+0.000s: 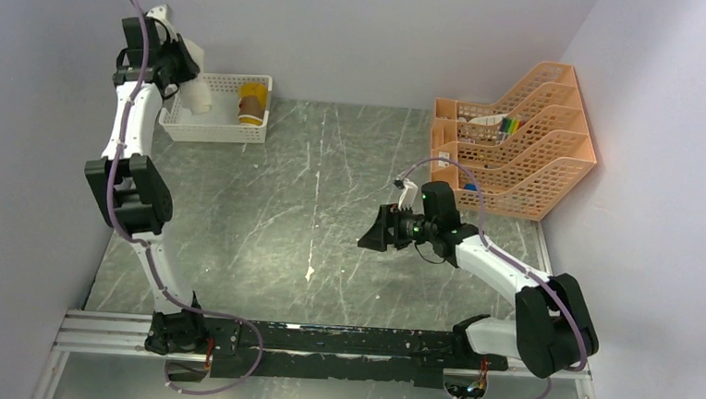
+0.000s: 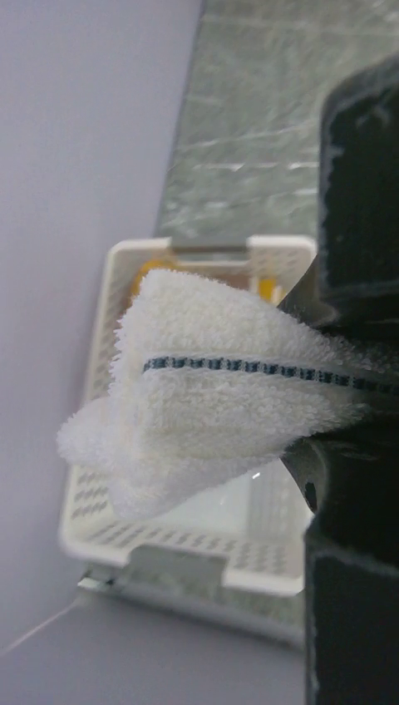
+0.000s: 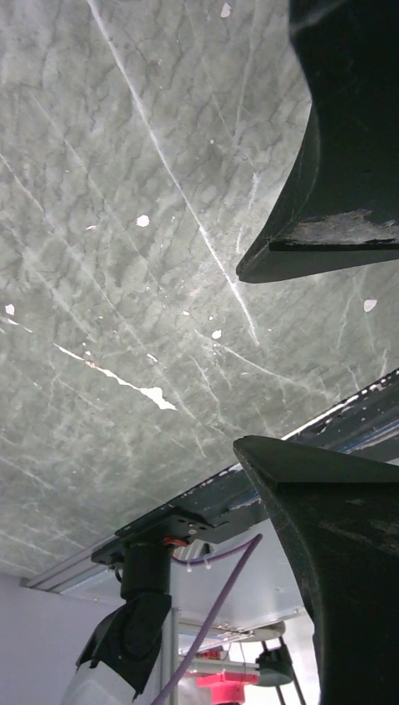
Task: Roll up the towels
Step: Place the towel in the bin.
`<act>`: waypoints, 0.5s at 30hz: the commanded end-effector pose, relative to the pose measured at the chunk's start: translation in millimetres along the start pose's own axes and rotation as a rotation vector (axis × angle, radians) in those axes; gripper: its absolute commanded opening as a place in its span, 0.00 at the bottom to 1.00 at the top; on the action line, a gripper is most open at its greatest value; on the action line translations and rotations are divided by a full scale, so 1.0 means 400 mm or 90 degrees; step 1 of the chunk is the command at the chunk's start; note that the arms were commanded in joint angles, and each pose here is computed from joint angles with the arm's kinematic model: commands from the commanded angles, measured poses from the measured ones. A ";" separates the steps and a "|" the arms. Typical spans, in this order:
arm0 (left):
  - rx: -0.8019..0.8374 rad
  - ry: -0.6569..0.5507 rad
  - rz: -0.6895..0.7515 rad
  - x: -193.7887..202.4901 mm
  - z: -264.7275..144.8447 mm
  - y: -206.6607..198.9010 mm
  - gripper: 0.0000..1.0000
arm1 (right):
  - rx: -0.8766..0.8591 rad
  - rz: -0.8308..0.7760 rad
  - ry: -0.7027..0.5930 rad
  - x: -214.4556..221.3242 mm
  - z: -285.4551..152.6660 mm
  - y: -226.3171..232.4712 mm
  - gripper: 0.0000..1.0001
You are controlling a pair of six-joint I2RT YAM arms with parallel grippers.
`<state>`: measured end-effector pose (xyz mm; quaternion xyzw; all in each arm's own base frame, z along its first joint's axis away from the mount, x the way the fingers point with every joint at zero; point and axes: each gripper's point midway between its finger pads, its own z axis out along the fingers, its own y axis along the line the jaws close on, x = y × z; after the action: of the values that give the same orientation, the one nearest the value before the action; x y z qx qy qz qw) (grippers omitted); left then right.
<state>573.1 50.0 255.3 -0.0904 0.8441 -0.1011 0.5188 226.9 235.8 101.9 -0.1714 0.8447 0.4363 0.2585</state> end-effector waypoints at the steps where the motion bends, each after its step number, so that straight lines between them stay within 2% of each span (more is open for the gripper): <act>1: -0.050 -0.012 0.062 -0.039 0.077 0.034 0.15 | 0.007 -0.016 0.001 0.009 -0.014 0.002 0.68; 7: -0.053 -0.097 0.070 -0.077 0.142 0.052 0.13 | 0.002 -0.018 0.001 0.008 -0.016 0.008 0.68; 12: -0.052 -0.096 0.060 -0.045 0.207 0.059 0.12 | 0.011 -0.017 0.003 0.014 -0.016 0.000 0.68; 15: -0.011 -0.099 0.072 0.000 0.261 0.033 0.14 | 0.009 -0.017 0.006 0.016 -0.013 -0.001 0.68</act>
<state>640.6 67.4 202.1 -0.0799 0.8356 -0.0458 0.5415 223.2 232.6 103.6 -0.1780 0.8452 0.4303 0.2622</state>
